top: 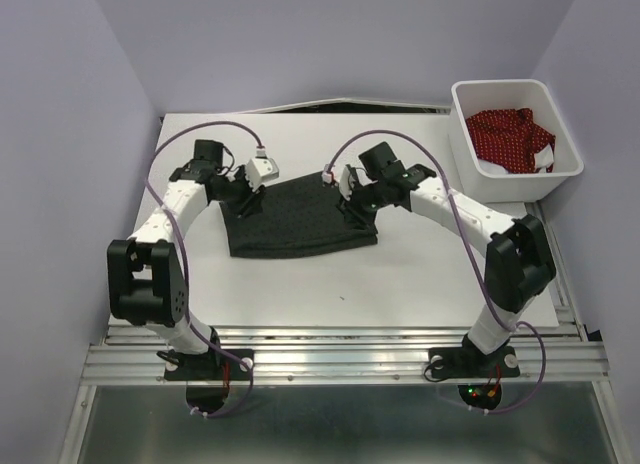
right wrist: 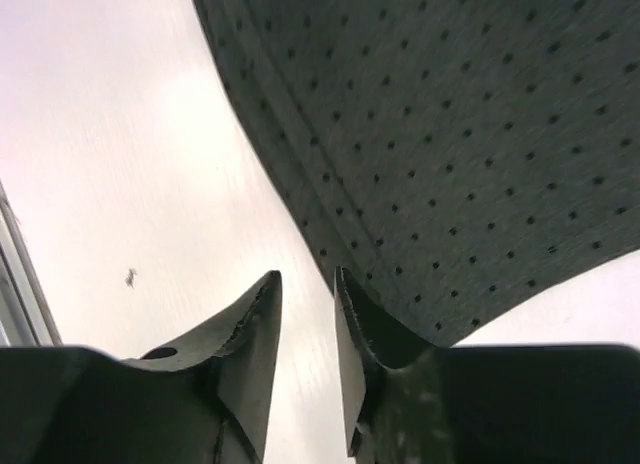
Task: Fold and stack the skirts
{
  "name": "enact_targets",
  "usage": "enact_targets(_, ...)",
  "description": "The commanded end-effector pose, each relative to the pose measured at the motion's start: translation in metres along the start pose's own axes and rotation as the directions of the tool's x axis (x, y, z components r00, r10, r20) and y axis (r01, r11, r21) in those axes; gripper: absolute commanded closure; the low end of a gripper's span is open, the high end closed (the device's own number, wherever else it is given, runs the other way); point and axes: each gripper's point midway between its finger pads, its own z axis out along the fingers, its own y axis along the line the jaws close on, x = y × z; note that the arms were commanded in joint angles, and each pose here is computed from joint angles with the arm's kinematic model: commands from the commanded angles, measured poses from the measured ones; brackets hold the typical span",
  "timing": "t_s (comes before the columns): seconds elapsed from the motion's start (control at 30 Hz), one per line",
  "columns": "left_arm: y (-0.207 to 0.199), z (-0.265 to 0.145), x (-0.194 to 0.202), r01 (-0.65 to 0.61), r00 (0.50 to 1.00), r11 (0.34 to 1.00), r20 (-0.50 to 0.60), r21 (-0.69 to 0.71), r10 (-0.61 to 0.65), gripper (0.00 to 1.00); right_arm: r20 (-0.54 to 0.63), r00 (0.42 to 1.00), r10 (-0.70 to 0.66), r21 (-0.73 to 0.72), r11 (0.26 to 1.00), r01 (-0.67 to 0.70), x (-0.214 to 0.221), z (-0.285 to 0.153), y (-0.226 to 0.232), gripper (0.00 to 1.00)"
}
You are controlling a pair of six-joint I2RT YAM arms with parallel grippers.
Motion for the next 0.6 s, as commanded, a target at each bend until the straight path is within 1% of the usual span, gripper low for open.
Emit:
enact_targets(0.0,-0.03,0.031,0.015,0.028,0.998,0.998,-0.066,0.065,-0.024,0.55,0.172,0.98,0.102,0.038,0.993,-0.11,-0.055,-0.01,-0.009,0.7)
enact_targets(0.03,-0.035,0.039,0.023,0.04,0.995,0.996,-0.09,0.085,-0.032,0.6,0.147,0.98,0.137,0.06,0.987,-0.147,-0.049,0.003,-0.021,0.79)
enact_targets(0.07,-0.041,0.044,0.028,0.03,0.994,0.994,-0.11,0.109,-0.018,0.63,0.137,0.973,0.187,0.064,0.978,-0.197,-0.047,0.01,-0.024,0.83)
enact_targets(0.13,-0.05,0.049,0.042,0.034,0.988,0.989,-0.156,0.142,-0.011,0.67,0.114,0.964,0.242,0.093,0.963,-0.253,-0.041,0.022,-0.035,0.87)
enact_targets(0.17,-0.052,0.051,0.047,0.033,0.985,0.988,-0.174,0.149,-0.007,0.71,0.101,0.958,0.267,0.101,0.955,-0.277,-0.037,0.028,-0.038,0.91)
enact_targets(0.2,-0.055,0.051,0.057,0.026,0.979,0.988,-0.203,0.151,0.005,0.73,0.09,0.945,0.315,0.097,0.941,-0.323,-0.03,0.039,-0.04,0.92)
enact_targets(0.23,-0.057,0.051,0.064,0.02,0.975,0.987,-0.224,0.156,0.016,0.78,0.085,0.936,0.342,0.098,0.932,-0.349,-0.025,0.045,-0.04,0.92)
enact_targets(0.27,-0.057,0.05,0.071,0.009,0.967,0.988,-0.253,0.152,0.03,0.8,0.073,0.925,0.372,0.097,0.921,-0.378,-0.014,0.055,-0.04,0.92)
enact_targets(0.3,-0.062,0.051,0.078,-0.019,0.959,0.986,-0.276,0.167,0.065,0.82,0.062,0.92,0.387,0.097,0.915,-0.392,-0.009,0.059,-0.039,0.92)
enact_targets(0.33,-0.064,0.05,0.084,-0.035,0.95,0.985,-0.299,0.169,0.085,0.87,0.043,0.914,0.404,0.099,0.908,-0.407,-0.001,0.063,-0.038,0.91)
enact_targets(0.4,-0.071,0.046,0.096,-0.07,0.931,0.981,-0.342,0.181,0.13,0.9,0.006,0.905,0.426,0.09,0.901,-0.425,0.014,0.072,-0.033,0.91)
enact_targets(0.43,-0.071,0.047,0.096,-0.096,0.925,0.98,-0.347,0.175,0.152,0.91,-0.028,0.898,0.438,0.094,0.896,-0.434,0.029,0.078,-0.03,0.91)
enact_targets(0.53,-0.076,0.042,0.098,-0.097,0.92,0.979,-0.36,0.18,0.158,0.95,-0.102,0.907,0.409,0.126,0.91,-0.396,0.061,0.084,-0.027,0.9)
enact_targets(0.57,-0.077,0.04,0.096,-0.097,0.922,0.979,-0.354,0.181,0.156,0.95,-0.122,0.911,0.393,0.135,0.916,-0.377,0.069,0.083,-0.027,0.9)
